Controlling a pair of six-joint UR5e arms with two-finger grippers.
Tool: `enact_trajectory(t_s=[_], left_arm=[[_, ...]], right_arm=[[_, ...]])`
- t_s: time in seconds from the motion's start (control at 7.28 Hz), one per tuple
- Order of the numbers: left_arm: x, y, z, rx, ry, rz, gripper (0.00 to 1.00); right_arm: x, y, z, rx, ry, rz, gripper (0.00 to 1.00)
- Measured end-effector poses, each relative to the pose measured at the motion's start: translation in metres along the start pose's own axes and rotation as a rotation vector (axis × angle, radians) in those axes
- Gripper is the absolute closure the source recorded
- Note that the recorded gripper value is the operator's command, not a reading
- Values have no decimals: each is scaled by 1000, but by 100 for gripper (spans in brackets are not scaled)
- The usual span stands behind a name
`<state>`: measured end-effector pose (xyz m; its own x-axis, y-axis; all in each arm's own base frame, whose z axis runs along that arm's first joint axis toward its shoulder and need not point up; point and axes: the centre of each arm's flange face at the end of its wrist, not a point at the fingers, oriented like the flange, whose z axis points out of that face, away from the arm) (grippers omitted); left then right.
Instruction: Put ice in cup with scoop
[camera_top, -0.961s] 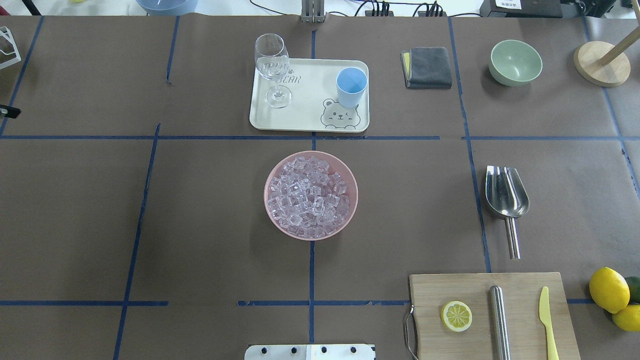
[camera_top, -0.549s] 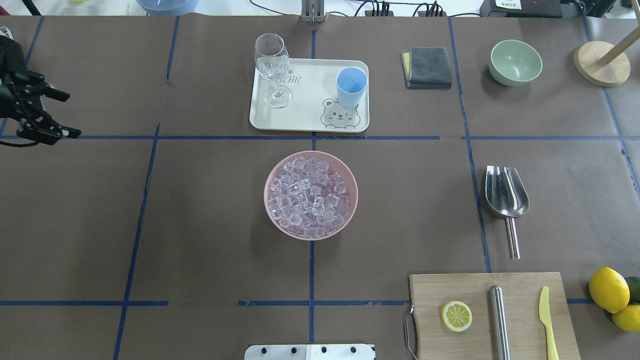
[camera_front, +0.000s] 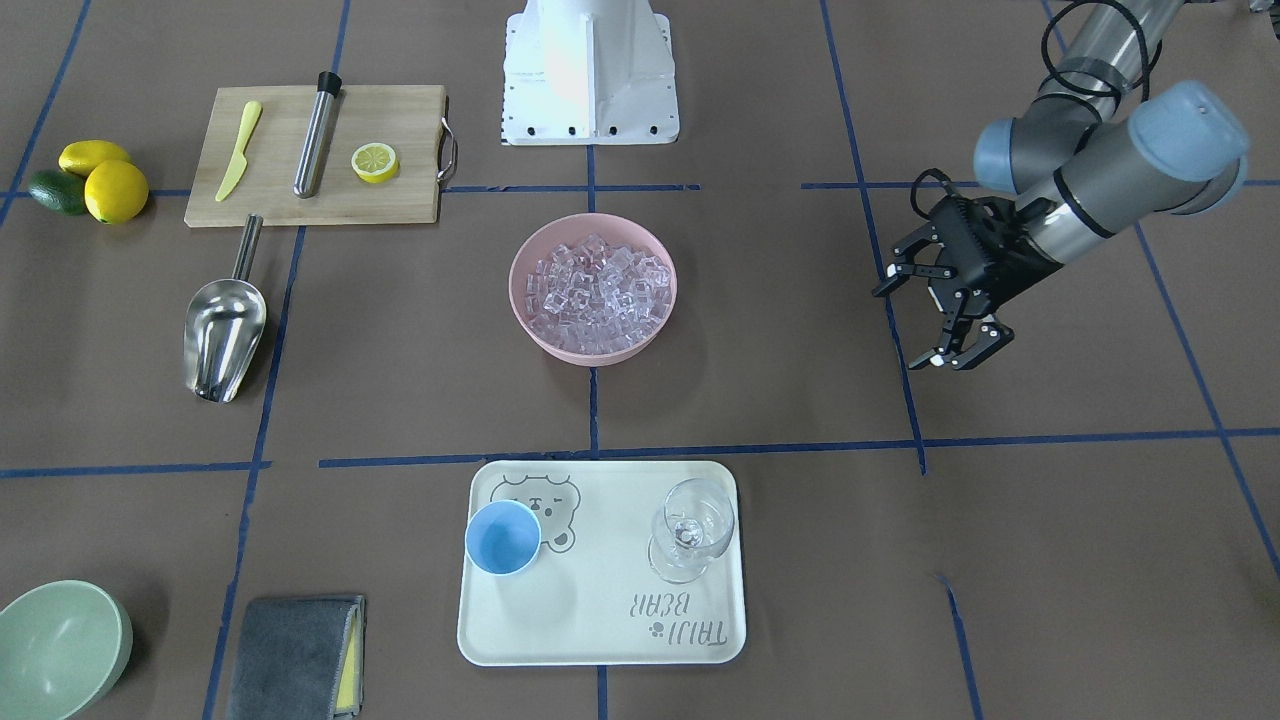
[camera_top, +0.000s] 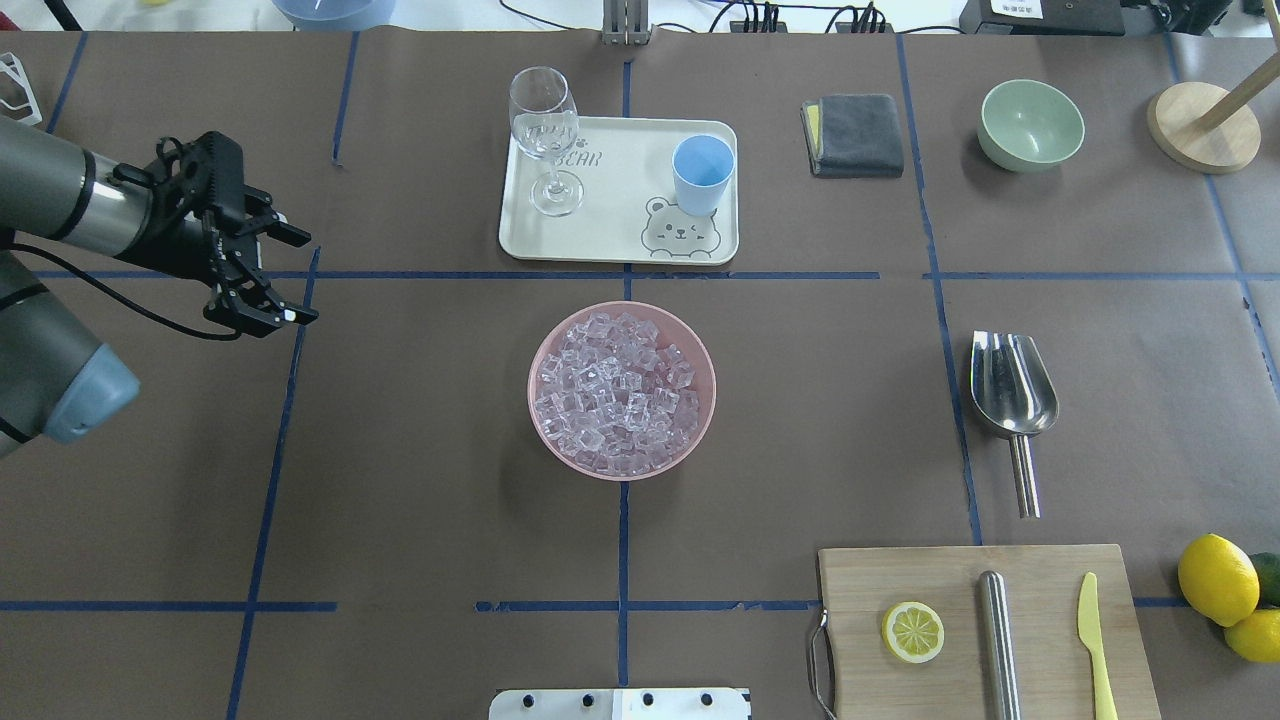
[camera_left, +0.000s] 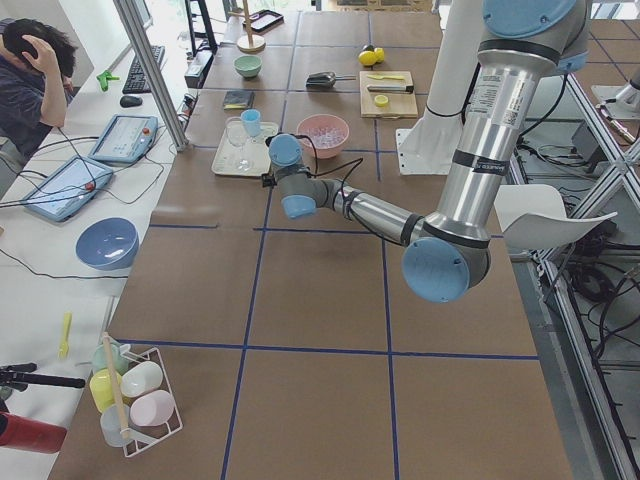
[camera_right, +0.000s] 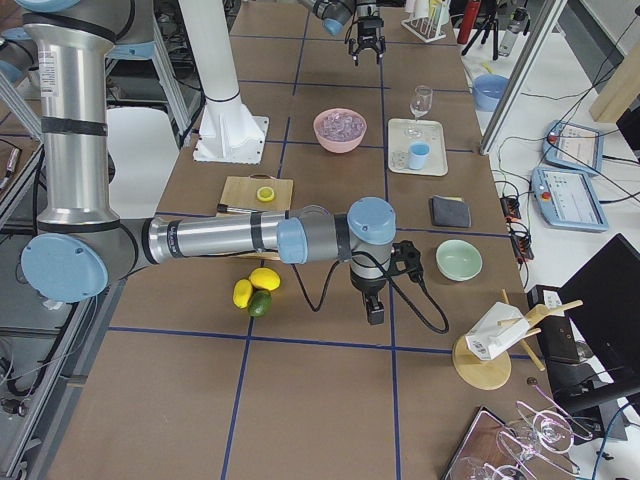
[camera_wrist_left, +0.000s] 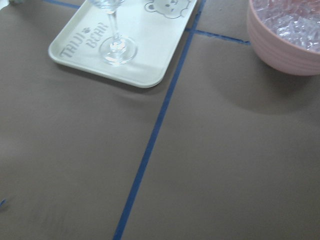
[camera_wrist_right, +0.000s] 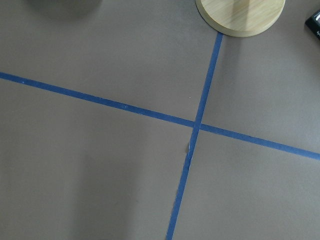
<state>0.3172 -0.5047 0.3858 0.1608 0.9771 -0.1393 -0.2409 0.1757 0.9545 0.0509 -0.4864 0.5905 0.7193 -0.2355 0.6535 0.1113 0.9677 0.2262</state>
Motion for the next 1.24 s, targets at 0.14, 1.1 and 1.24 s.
enact_trajectory(t_s=[0.14,1.1,1.24], left_arm=[[17,-16,23,8,22,29,0],[114,-58,152,123,51,169,0],[121,-62,162,138,24,177,0]], right_arm=[[-1,0,0,1,0,-1,0],[-23,-6,9,-13,-75,17,0],[-29,-7,9,-13,-89,33,0]])
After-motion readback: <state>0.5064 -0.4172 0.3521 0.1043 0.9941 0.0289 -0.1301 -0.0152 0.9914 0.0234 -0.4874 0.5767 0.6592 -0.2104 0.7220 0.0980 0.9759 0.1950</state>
